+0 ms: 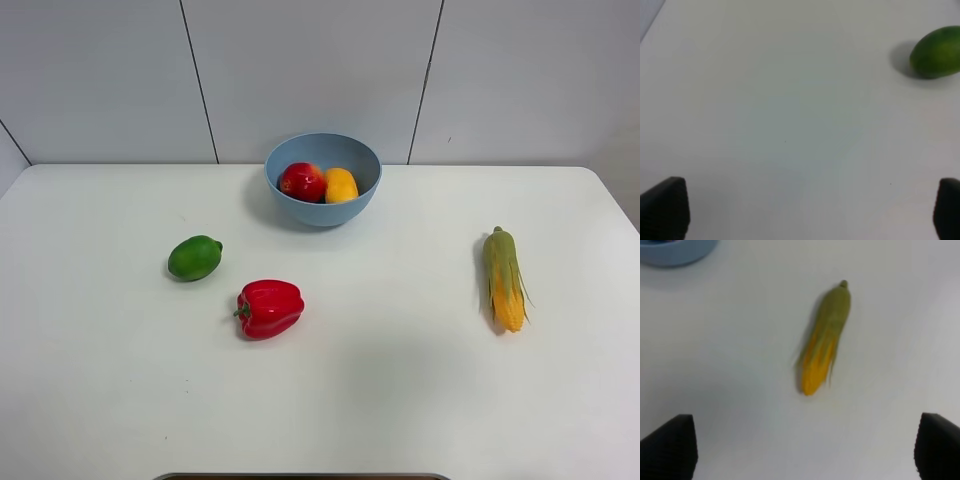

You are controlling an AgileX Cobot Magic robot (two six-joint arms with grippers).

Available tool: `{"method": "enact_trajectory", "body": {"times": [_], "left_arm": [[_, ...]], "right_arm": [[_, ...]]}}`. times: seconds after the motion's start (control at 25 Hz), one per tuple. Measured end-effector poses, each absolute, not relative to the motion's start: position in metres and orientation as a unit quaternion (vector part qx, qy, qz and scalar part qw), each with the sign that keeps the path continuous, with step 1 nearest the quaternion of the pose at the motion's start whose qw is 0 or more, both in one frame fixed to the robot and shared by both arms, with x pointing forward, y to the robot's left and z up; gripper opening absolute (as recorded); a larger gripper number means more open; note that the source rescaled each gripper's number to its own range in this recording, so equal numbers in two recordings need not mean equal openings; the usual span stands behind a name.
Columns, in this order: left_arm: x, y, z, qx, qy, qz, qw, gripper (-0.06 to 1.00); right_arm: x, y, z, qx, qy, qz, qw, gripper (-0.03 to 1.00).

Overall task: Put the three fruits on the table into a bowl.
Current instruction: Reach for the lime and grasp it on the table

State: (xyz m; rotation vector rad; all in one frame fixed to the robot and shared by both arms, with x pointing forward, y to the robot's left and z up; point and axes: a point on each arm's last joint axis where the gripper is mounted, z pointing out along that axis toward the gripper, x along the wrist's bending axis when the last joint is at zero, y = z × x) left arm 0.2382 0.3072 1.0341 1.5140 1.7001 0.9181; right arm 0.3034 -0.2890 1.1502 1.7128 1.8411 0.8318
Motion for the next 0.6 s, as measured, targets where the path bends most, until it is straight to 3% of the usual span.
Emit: {"method": "enact_trajectory", "body": {"times": [0.6], "left_arm": [[0.238, 0.307, 1.034, 0.581, 0.652, 0.352, 0.337, 1.00]], "right_arm": [[0.244, -0.305, 1.069, 0.660, 0.582, 0.335, 0.337, 0.63]]}}
